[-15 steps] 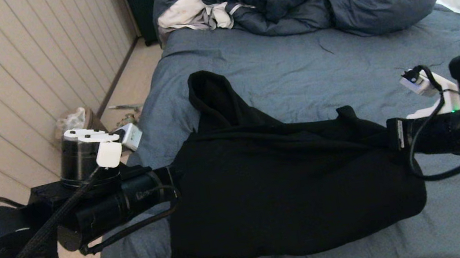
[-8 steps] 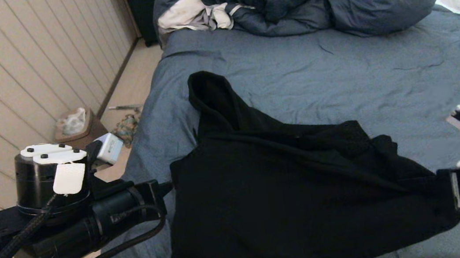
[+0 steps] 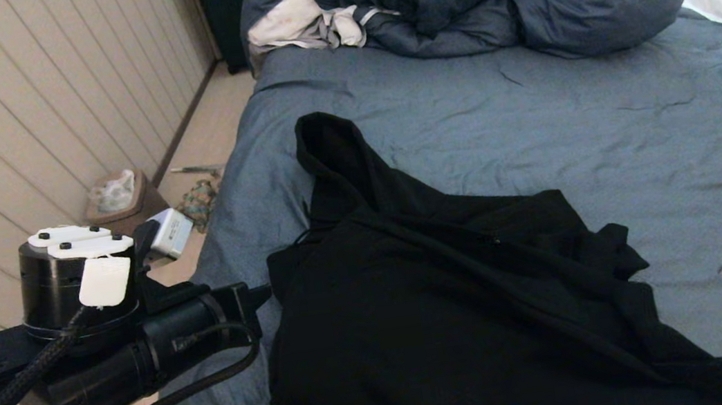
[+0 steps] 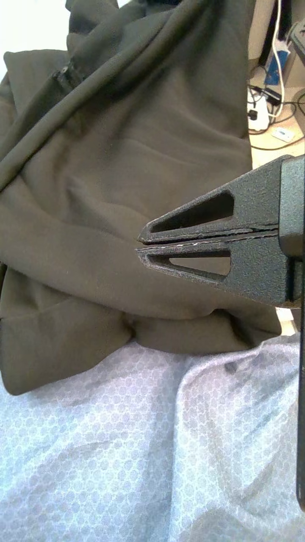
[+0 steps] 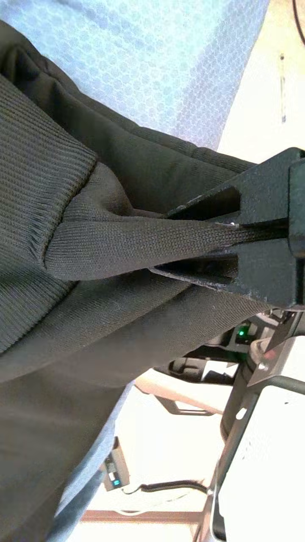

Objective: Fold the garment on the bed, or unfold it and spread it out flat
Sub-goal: Unfold the black sweatshirt

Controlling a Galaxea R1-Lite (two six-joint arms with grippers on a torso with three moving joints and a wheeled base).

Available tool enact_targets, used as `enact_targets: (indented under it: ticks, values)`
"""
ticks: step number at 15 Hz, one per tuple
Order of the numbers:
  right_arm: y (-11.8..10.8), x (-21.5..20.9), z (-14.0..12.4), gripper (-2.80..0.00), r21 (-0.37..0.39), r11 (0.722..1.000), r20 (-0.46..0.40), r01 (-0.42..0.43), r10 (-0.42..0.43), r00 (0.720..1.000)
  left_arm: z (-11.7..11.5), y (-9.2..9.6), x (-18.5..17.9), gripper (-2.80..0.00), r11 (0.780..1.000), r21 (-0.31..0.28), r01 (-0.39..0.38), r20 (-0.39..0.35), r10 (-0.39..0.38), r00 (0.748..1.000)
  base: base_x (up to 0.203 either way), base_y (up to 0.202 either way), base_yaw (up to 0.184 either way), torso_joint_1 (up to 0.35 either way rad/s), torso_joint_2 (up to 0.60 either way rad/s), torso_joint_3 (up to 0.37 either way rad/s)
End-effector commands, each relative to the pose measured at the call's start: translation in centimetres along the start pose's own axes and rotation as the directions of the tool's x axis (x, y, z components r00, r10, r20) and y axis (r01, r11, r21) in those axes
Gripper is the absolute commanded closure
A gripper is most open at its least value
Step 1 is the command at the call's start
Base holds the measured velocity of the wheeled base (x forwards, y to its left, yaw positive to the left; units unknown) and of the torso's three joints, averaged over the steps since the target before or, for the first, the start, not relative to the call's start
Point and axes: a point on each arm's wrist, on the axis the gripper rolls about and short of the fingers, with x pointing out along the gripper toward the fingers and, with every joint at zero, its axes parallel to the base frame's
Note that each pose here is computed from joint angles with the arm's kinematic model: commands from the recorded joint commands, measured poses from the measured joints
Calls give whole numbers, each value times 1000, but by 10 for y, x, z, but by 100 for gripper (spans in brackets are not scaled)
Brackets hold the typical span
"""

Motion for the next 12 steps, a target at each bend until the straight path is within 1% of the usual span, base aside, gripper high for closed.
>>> enact_targets:
  ticks: [1,3,4,7,9,11,12]
  values:
    - [-1,4,-2,0,2,1000,-23,-4,4,1000,0,0,2,0,1000,-2,0,-3,0,1000,0,0,0,0,0,0]
    - [-2,7,-1,0,4,1000,-39,-2,2,999,-1,0,2,0,1000,-2,-1,-7,1,1000,0,0,0,0,0,0]
    - [-2,8,-3,-280,3,1000,-49,0,0,999,-2,1,3,0,1000,-2,-2,-9,2,1000,0,0,0,0,0,0]
    - [-2,7,-7,-280,-43,999,-55,-7,4,999,-2,1,3,0,1000,-1,-1,-12,1,1000,0,0,0,0,0,0]
    - [-2,4,-4,-280,-58,998,-31,-3,2,1000,-2,1,3,0,1000,-1,2,-13,-2,1000,0,0,0,0,0,0]
    - [0,-3,10,-280,-65,998,38,9,-6,999,-1,0,5,0,1000,-2,3,-12,-3,1000,0,0,0,0,0,0]
    - [0,-10,22,-280,-68,997,90,19,-13,996,1,-1,8,0,1000,-1,3,-9,-3,1000,0,0,0,0,0,0]
